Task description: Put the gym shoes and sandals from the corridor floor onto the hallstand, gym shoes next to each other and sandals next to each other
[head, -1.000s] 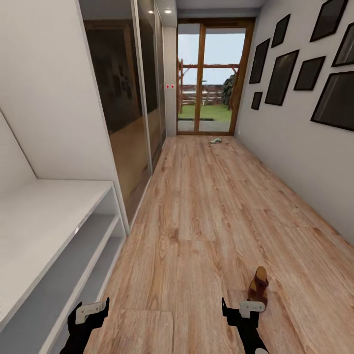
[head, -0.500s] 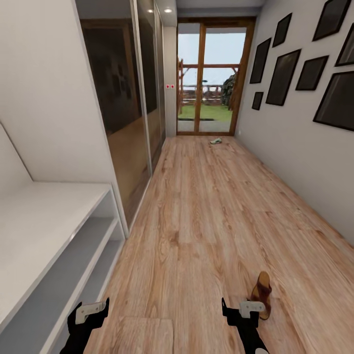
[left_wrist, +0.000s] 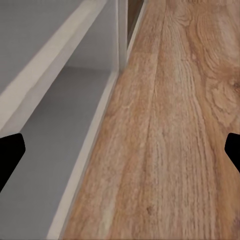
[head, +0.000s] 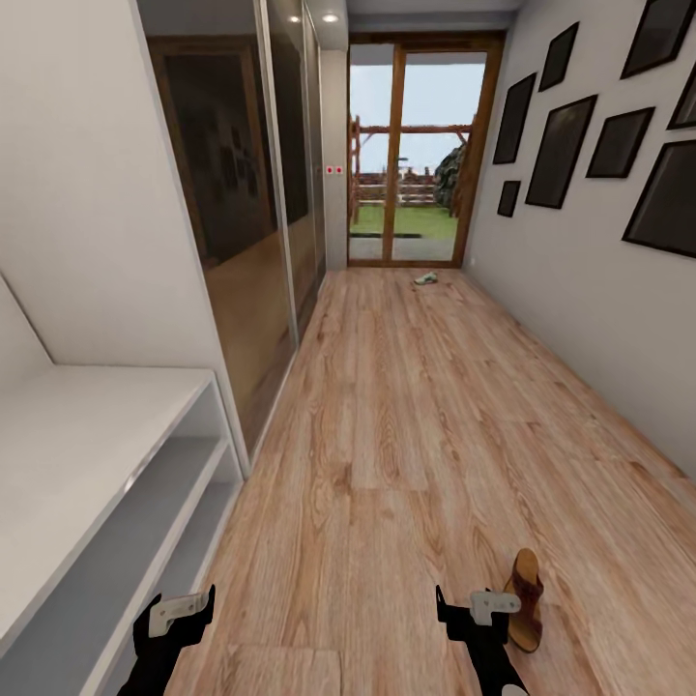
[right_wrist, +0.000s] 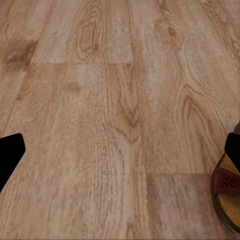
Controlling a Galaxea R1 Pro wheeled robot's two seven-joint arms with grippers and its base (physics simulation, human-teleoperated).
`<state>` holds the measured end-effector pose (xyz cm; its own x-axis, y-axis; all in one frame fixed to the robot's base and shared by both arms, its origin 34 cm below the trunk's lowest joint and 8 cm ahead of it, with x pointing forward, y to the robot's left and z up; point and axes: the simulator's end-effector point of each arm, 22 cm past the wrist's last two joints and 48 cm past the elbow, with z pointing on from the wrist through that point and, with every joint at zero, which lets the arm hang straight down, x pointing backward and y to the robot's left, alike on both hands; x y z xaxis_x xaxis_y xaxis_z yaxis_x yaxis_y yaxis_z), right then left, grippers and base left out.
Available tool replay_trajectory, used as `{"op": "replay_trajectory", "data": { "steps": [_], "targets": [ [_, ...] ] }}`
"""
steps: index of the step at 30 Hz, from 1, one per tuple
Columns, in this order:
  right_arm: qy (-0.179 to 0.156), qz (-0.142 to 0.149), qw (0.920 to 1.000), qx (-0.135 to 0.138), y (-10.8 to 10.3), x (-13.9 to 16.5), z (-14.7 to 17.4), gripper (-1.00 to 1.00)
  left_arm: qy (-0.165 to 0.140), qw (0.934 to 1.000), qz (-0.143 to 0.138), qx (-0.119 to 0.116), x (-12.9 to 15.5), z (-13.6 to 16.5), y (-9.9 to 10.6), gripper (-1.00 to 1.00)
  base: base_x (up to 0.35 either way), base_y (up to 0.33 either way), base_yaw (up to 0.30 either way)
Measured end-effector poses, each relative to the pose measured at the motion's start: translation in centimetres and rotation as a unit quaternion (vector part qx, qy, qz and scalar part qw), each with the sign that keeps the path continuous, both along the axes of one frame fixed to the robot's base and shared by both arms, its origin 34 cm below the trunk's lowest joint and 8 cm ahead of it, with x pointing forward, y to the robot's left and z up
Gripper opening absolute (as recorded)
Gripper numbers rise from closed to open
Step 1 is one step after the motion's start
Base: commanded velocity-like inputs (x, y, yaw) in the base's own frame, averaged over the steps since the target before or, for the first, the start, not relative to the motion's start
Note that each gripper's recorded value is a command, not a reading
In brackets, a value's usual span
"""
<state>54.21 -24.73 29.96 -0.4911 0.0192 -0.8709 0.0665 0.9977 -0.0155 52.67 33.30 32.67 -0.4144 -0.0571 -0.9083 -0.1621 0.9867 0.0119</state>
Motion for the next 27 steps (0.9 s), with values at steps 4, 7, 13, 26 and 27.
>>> {"op": "replay_trajectory", "data": {
  "steps": [4,7,13,26,27],
  "targets": [
    [0.000,0.000,1.0000,0.000,-0.01,0.00,0.00,1.00,0.000,1.0000,0.000,0.000,0.01,0.01,-0.02,1.00,0.031,0.000,0.000],
    [0.000,0.000,1.0000,0.000,0.00,0.00,0.00,1.00,0.000,1.0000,0.000,0.000,0.02,0.01,-0.02,1.00,0.026,0.000,0.000],
    [0.000,0.000,1.0000,0.000,0.00,-0.03,-0.03,1.00,0.000,1.0000,0.000,0.000,0.01,0.01,0.00,1.00,0.109,0.000,0.000],
    [0.001,0.000,1.0000,0.000,0.00,-0.04,-0.05,1.00,0.000,1.0000,0.000,-0.001,-0.01,-0.01,0.01,1.00,0.256,0.000,0.000],
    [0.001,0.000,1.0000,0.000,0.01,-0.04,-0.05,1.00,0.000,1.0000,0.000,-0.001,-0.03,-0.03,0.01,1.00,0.296,0.000,0.000]
  ]
}}
